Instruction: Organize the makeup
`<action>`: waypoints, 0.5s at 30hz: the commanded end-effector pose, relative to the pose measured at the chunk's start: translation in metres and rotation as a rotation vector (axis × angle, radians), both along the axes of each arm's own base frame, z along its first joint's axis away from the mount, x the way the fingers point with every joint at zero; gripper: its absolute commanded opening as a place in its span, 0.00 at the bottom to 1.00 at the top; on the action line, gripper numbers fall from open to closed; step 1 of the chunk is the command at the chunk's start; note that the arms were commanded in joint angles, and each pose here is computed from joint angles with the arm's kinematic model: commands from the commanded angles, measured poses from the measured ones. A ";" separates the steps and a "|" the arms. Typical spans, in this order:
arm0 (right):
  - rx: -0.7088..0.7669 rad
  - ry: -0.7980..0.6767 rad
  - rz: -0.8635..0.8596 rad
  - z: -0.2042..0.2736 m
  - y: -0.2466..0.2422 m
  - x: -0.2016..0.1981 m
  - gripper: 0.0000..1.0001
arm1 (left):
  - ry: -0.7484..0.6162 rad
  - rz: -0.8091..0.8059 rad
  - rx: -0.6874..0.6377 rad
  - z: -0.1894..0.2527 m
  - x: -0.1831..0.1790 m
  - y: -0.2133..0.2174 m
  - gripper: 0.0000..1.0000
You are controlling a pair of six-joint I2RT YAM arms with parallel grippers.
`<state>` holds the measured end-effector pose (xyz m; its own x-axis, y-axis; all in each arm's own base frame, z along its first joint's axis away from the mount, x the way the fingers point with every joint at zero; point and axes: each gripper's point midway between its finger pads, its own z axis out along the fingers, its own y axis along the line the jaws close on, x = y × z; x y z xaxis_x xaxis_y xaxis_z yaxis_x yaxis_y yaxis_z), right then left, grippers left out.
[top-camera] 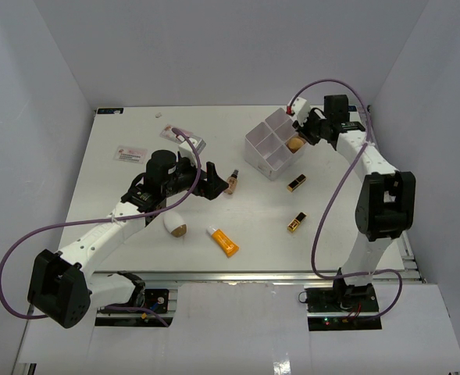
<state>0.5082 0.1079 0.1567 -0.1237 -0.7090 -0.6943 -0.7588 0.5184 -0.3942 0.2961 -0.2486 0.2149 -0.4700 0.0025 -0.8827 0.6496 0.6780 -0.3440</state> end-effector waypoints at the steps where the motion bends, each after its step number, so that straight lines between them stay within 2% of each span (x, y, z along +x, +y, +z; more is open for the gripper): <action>1: 0.132 -0.097 0.062 0.071 0.016 -0.038 0.26 | -0.045 -0.002 -0.015 0.016 0.003 -0.001 0.98; 5: 0.179 -0.068 0.201 0.073 0.031 -0.093 0.39 | -0.038 -0.001 -0.014 0.014 0.003 -0.001 0.98; 7: 0.180 -0.050 0.362 0.064 0.042 -0.135 0.51 | -0.038 0.001 -0.013 0.014 0.003 -0.001 0.98; 9: 0.160 -0.063 0.566 0.049 0.050 -0.186 0.68 | -0.042 0.003 -0.015 0.015 0.003 -0.001 0.98; 11: 0.105 -0.111 0.729 0.029 0.051 -0.230 0.95 | -0.040 0.004 -0.015 0.015 0.003 -0.001 0.98; 13: 0.044 -0.117 0.799 0.006 0.046 -0.263 0.90 | -0.037 0.002 -0.014 0.014 0.003 -0.001 0.98; 15: -0.025 -0.136 0.858 -0.006 0.042 -0.276 0.90 | -0.035 0.002 -0.012 0.012 0.003 -0.001 0.98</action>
<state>0.2931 0.1437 0.1743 0.3312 -0.6124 -0.7178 -0.8913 0.0467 -0.4511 0.2967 -0.2481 0.2149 -0.4695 0.0013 -0.8829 0.6471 0.6808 -0.3432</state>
